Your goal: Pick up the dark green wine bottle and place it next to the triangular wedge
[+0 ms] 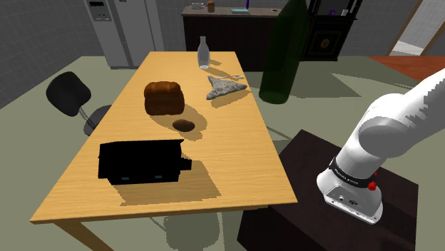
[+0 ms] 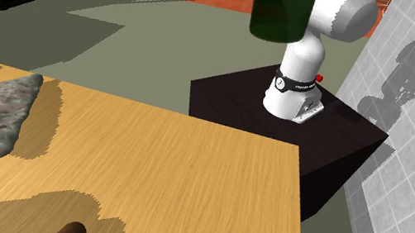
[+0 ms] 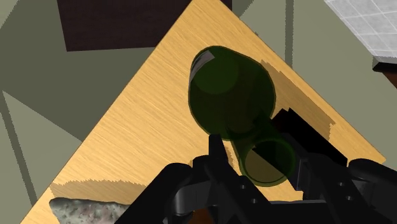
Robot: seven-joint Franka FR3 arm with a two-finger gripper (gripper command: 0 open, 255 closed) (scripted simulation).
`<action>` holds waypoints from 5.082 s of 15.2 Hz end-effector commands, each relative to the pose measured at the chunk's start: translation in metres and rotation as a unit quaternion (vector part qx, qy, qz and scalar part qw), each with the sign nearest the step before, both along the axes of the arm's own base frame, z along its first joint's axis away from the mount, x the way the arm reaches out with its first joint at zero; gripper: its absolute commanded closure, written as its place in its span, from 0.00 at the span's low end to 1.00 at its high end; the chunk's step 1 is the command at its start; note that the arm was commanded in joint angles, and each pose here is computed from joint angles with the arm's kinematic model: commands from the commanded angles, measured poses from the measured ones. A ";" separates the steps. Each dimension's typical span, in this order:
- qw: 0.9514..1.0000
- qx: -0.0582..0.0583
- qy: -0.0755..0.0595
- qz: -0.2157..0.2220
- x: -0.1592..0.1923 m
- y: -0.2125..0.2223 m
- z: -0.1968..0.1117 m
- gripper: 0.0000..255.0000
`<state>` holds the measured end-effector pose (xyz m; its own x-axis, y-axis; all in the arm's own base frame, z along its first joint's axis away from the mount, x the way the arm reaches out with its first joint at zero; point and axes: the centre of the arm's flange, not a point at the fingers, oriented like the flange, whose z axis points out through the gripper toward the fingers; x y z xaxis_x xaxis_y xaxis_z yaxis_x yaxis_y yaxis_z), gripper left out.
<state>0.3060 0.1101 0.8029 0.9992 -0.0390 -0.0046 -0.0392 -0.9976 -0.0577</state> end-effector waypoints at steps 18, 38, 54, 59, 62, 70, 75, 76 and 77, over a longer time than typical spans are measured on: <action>1.000 0.000 0.000 0.000 0.082 -0.046 -0.021 1.00; 1.000 0.000 0.000 0.000 0.264 -0.148 -0.183 1.00; 1.000 0.000 0.000 0.000 0.295 -0.165 -0.275 1.00; 1.000 0.000 0.000 0.000 0.295 -0.165 -0.301 1.00; 1.000 0.000 0.000 0.000 0.295 -0.165 -0.317 1.00; 1.000 0.000 0.000 0.000 0.295 -0.165 -0.331 1.00; 1.000 0.000 0.000 0.000 0.295 -0.165 -0.332 0.00; 1.000 0.000 0.000 0.000 0.295 -0.165 -0.332 0.00; 1.000 0.000 0.000 0.000 0.295 -0.165 -0.332 0.00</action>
<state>0.6015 -0.0554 0.4714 0.9992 -0.0390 -0.0044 -0.0392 -0.9976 -0.0578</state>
